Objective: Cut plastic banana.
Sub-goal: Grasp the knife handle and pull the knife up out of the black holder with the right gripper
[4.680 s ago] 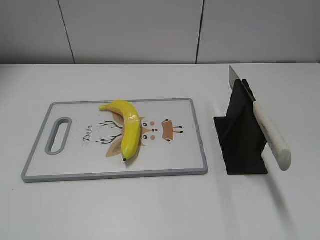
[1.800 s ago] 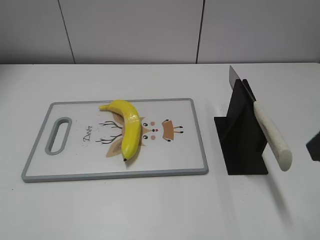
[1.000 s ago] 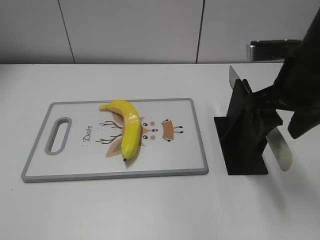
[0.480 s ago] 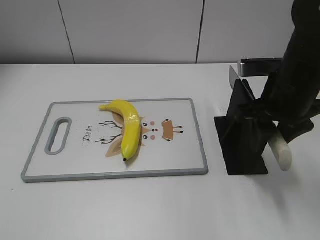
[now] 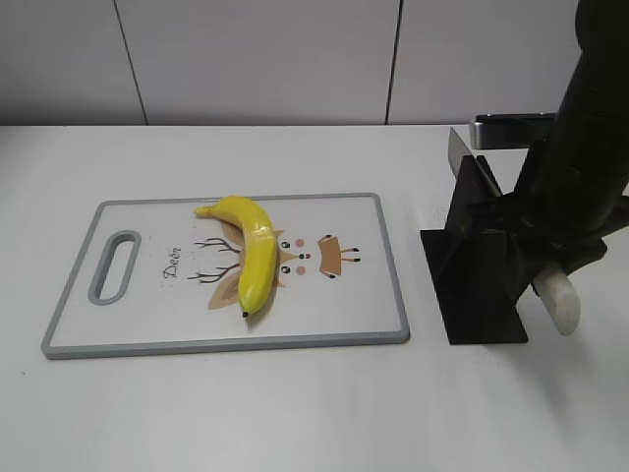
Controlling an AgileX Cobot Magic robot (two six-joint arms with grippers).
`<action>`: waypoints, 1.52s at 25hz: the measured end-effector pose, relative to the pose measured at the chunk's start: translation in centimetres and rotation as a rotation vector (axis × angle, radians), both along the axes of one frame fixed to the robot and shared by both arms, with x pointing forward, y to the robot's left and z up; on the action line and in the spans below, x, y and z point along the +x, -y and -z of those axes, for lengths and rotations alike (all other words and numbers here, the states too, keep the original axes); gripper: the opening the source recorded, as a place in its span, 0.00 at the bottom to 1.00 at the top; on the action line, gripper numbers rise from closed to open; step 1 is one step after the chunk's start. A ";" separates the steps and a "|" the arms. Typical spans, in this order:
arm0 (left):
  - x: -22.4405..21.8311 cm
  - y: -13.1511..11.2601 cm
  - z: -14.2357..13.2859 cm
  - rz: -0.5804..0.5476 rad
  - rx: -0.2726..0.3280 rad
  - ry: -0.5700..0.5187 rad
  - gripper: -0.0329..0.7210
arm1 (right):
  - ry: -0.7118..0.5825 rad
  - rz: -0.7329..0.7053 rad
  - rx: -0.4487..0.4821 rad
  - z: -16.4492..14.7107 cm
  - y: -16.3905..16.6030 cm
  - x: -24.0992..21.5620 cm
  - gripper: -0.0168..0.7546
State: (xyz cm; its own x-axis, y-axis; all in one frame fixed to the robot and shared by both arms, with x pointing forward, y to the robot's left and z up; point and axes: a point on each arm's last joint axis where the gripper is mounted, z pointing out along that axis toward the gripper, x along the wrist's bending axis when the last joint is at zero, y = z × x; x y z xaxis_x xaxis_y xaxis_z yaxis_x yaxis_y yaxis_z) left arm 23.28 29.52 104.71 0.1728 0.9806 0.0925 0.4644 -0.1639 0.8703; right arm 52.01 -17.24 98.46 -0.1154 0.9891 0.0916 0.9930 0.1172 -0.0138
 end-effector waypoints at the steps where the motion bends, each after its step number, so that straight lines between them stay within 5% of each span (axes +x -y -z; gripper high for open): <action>1: 0.0 0.0 0.0 0.000 0.000 0.000 0.78 | 0.003 0.000 0.001 -0.1 0.0 0.0 0.24; 28: 0.0 0.0 0.0 0.000 0.000 0.000 0.78 | 0.363 -0.004 0.126 -14.0 1.9 -4.1 0.24; 33: 0.0 0.0 0.0 0.000 0.000 0.000 0.78 | 0.433 -0.100 0.130 -16.3 1.9 -4.1 0.24; 38: 0.1 0.0 -0.1 0.002 -0.004 -0.001 0.78 | 0.484 -0.358 0.114 -16.7 1.6 -4.0 0.24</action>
State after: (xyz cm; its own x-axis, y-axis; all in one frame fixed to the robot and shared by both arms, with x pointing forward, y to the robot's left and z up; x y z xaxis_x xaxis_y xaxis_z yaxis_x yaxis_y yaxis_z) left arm 23.40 29.48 104.80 0.1750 0.9806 0.0883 0.4648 -0.1613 0.8706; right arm 47.96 -18.84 115.17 -0.4936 0.8683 0.0486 0.7820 0.4187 0.4617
